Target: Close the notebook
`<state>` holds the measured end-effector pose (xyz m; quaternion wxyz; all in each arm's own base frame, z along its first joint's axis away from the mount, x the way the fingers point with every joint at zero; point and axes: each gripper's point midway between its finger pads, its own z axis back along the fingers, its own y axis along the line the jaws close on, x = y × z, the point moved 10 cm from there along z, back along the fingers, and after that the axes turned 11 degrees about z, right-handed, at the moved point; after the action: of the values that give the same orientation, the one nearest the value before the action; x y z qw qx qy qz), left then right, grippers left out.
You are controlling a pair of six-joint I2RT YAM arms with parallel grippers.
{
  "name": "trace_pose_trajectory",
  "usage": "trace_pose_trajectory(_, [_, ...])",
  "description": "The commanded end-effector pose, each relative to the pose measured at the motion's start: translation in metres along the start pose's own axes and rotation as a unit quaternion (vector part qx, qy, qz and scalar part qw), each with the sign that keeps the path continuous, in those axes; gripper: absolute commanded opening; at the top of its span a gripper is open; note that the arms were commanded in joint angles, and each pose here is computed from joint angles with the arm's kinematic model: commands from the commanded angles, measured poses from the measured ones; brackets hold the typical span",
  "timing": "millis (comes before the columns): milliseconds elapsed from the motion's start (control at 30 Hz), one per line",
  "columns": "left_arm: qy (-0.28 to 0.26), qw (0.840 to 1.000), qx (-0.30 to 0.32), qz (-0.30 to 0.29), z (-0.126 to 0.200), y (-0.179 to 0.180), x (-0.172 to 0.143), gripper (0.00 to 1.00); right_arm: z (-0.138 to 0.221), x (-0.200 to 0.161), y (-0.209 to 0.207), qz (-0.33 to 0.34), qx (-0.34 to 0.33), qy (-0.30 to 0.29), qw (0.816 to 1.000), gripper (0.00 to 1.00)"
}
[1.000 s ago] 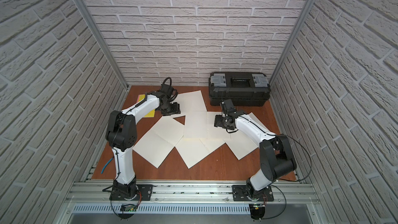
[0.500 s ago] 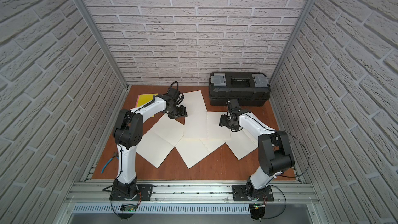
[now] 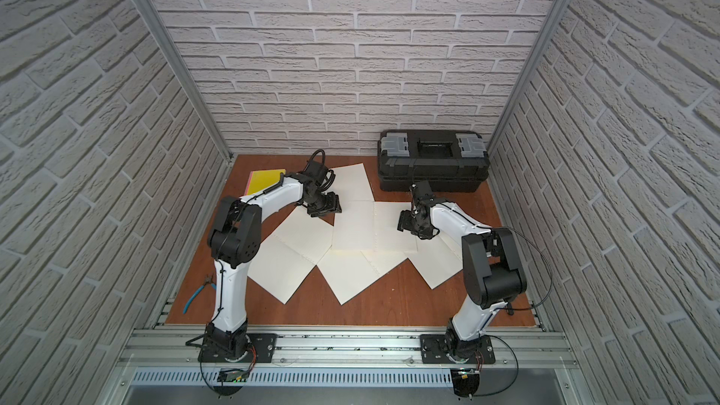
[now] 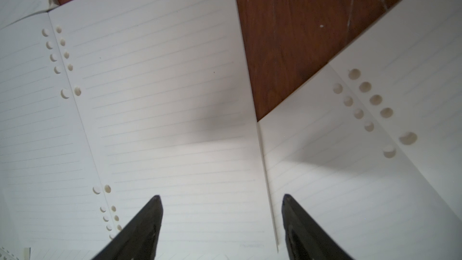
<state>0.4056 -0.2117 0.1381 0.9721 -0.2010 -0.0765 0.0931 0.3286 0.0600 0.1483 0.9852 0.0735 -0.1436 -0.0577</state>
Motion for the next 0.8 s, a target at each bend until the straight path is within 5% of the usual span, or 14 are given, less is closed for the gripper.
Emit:
trace_pose_trajectory(0, [0.01,1.0,-0.006,0.003,-0.011,0.0,-0.003,0.65,-0.002,-0.001,-0.003,-0.003,0.001,0.002,1.0,0.75])
trace_pose_trajectory(767, [0.04,0.996,-0.08,0.016,-0.029,-0.003,-0.01,0.6,-0.013,-0.005,-0.013,-0.016,0.01,0.026,0.999,0.75])
